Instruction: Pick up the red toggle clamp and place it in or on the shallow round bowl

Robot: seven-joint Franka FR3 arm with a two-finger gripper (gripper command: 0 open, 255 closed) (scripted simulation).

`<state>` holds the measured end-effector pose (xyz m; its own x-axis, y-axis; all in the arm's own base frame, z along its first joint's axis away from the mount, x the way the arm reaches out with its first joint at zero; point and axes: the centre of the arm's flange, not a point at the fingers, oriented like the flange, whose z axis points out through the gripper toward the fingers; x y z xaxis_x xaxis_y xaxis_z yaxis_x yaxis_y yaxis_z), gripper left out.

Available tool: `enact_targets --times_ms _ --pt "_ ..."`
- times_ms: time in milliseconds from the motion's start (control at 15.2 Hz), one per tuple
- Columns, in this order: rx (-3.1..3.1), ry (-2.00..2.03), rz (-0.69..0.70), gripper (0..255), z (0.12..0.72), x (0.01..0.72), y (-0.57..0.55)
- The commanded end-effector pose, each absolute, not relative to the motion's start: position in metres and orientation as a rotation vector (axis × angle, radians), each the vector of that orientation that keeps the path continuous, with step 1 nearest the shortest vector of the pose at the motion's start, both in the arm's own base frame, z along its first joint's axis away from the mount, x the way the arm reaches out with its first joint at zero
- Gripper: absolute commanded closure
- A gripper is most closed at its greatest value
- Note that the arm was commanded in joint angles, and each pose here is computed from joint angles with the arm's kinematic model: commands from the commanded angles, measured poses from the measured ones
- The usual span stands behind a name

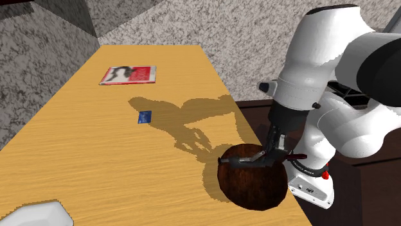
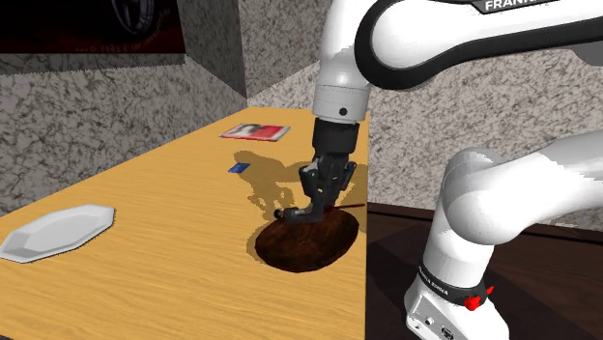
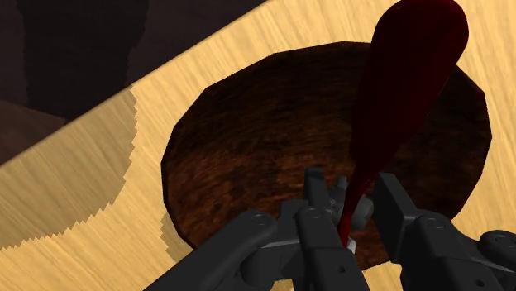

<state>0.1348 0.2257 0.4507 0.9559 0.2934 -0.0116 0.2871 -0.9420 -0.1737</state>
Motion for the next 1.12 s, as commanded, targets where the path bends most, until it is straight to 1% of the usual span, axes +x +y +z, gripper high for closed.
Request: enact_targets --times_ms 0,330,858,924,1056 --pt "-2.938 -0.439 0.055 255 0.440 0.135 0.227" --pt "-2.938 -0.439 0.055 255 0.412 0.135 0.227" --pt "-2.938 -0.439 0.055 255 0.412 0.135 0.227" --pt "-2.938 -0.439 0.055 0 0.412 0.135 0.226" --pt "-2.938 -0.439 0.055 0 0.412 0.135 0.227"
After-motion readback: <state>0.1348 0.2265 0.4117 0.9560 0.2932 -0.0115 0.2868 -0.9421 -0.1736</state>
